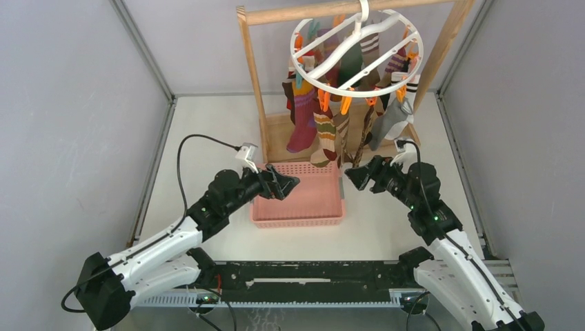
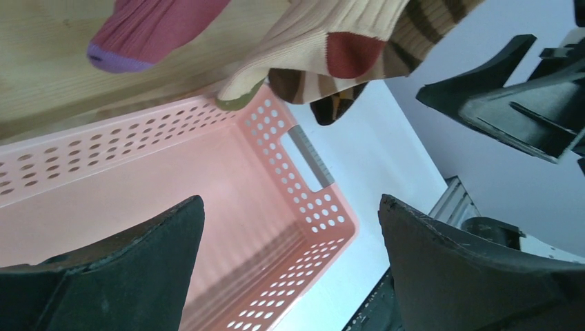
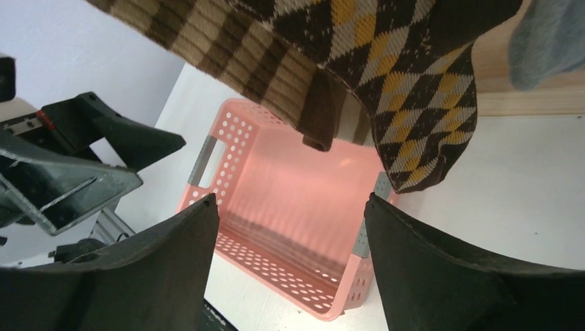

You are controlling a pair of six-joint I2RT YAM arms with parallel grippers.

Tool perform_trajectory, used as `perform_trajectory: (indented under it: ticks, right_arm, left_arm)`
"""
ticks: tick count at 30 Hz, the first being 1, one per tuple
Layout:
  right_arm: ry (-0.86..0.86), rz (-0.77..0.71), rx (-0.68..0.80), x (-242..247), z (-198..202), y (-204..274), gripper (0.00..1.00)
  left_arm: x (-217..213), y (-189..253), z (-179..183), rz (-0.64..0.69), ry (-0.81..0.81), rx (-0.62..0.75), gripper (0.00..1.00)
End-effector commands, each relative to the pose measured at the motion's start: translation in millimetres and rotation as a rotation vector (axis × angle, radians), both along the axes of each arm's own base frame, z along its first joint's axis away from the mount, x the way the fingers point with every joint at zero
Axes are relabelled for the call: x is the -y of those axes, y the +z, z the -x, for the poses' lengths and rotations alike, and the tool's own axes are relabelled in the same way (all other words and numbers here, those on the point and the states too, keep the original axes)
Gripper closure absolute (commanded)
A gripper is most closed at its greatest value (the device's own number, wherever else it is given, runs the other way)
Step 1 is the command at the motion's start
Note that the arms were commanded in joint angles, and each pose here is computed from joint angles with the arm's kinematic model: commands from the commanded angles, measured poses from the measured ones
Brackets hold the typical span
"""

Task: Remove the socks clipped to the hanger
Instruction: Remove the sock from the hanger.

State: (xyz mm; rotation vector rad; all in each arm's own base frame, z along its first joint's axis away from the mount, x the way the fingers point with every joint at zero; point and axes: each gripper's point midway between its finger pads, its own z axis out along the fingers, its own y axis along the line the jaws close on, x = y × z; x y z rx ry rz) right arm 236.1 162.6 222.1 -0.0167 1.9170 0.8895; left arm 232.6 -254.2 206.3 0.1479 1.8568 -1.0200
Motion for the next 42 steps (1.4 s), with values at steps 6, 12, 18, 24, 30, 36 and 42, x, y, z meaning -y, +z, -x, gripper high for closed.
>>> perform_trajectory:
  ticks: [6,12,18,24,30,36,42]
  right_arm:
    - [-0.209,0.067,0.140,36,-33,38,0.30]
    - [-0.296,0.080,0.111,47,-55,29,0.37]
    - [-0.326,0.077,0.064,45,-73,14,0.36]
    - [-0.350,0.075,0.024,42,-86,-2,0.31]
    - [-0.364,0.067,0.009,36,-97,-15,0.22]
    - [-0.390,0.069,-0.013,35,-106,-27,0.17]
    - [-0.429,0.089,-0.064,36,-110,-51,0.17]
  left_arm:
    - [25,58,1,0.069,-0.038,0.124,0.00]
    - [31,61,7,0.058,-0.056,0.128,0.00]
    - [33,64,8,0.049,-0.055,0.136,0.00]
    - [32,66,10,0.049,-0.047,0.142,0.00]
    - [32,65,13,0.049,-0.048,0.145,0.00]
    - [31,64,15,0.048,-0.046,0.146,0.00]
    - [28,63,17,0.049,-0.044,0.150,0.00]
